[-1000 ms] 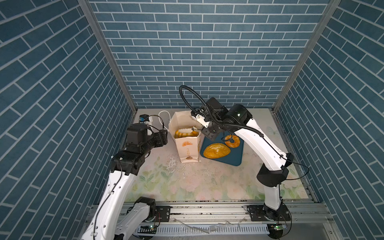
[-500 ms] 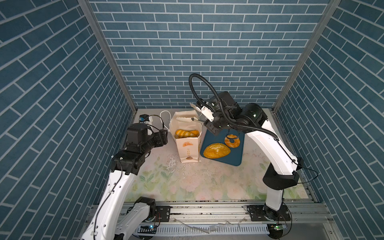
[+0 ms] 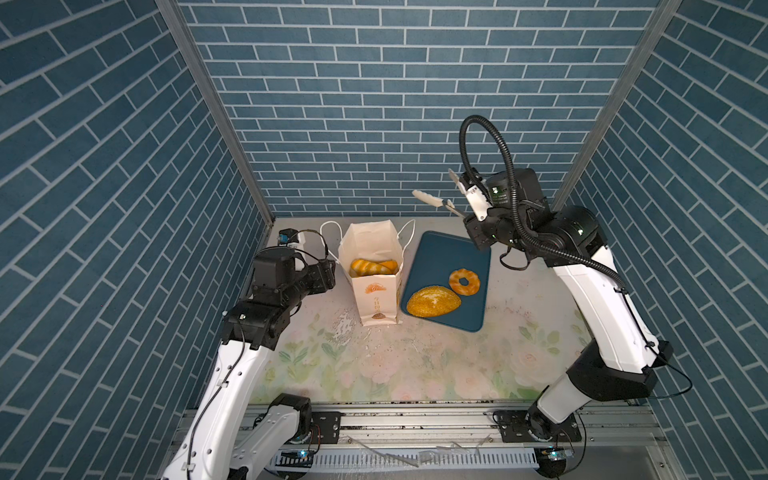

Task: Place the fake bread into the paper bag
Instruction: 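Move the open tongs back over the tray toward the orange ring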

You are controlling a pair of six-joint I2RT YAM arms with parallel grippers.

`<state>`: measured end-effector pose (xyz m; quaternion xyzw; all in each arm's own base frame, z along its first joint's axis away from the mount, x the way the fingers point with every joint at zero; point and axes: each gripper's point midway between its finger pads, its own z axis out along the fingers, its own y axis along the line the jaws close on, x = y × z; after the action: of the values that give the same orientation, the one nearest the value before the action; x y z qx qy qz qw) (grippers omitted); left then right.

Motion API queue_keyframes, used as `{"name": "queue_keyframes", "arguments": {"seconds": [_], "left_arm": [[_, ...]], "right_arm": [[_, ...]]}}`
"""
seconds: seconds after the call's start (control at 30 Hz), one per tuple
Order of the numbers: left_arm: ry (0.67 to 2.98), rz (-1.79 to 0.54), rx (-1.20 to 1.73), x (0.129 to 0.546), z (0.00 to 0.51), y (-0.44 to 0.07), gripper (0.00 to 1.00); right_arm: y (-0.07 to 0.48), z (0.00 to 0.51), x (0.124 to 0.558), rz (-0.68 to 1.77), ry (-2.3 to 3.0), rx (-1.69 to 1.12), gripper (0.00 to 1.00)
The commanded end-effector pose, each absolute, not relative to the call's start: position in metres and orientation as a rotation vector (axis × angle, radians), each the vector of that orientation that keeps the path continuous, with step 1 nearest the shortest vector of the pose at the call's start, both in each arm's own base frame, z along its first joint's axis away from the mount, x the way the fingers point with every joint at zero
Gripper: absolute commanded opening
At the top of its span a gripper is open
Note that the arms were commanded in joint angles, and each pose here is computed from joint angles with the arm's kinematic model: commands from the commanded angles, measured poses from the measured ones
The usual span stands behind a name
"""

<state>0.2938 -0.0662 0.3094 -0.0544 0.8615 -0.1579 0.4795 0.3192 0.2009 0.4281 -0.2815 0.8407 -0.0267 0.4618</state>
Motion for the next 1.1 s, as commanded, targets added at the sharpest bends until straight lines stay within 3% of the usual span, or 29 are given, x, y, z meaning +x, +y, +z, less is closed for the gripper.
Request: {"name": "queue_keyframes", "arguments": {"seconds": [0.0, 0.47, 0.73, 1.07], "left_arm": [[2.099, -0.398, -0.125, 0.293, 0.309, -0.068, 0.76], [2.101, -0.395, -0.109, 0.291, 0.311, -0.069, 0.76], [2.103, -0.392, -0.112, 0.29, 0.309, -0.068, 0.76], [2.102, -0.392, -0.116, 0.292, 0.31, -0.068, 0.76]], "right_arm": [[0.176, 0.416, 0.33, -0.059, 2.121, -0.547, 0.44], [0.115, 0.25, 0.336, -0.046, 2.588, -0.392, 0.44], [0.099, 0.196, 0.334, -0.057, 2.739, -0.36, 0.43], [0.101, 0.165, 0.341, -0.06, 2.812, -0.38, 0.42]]}}
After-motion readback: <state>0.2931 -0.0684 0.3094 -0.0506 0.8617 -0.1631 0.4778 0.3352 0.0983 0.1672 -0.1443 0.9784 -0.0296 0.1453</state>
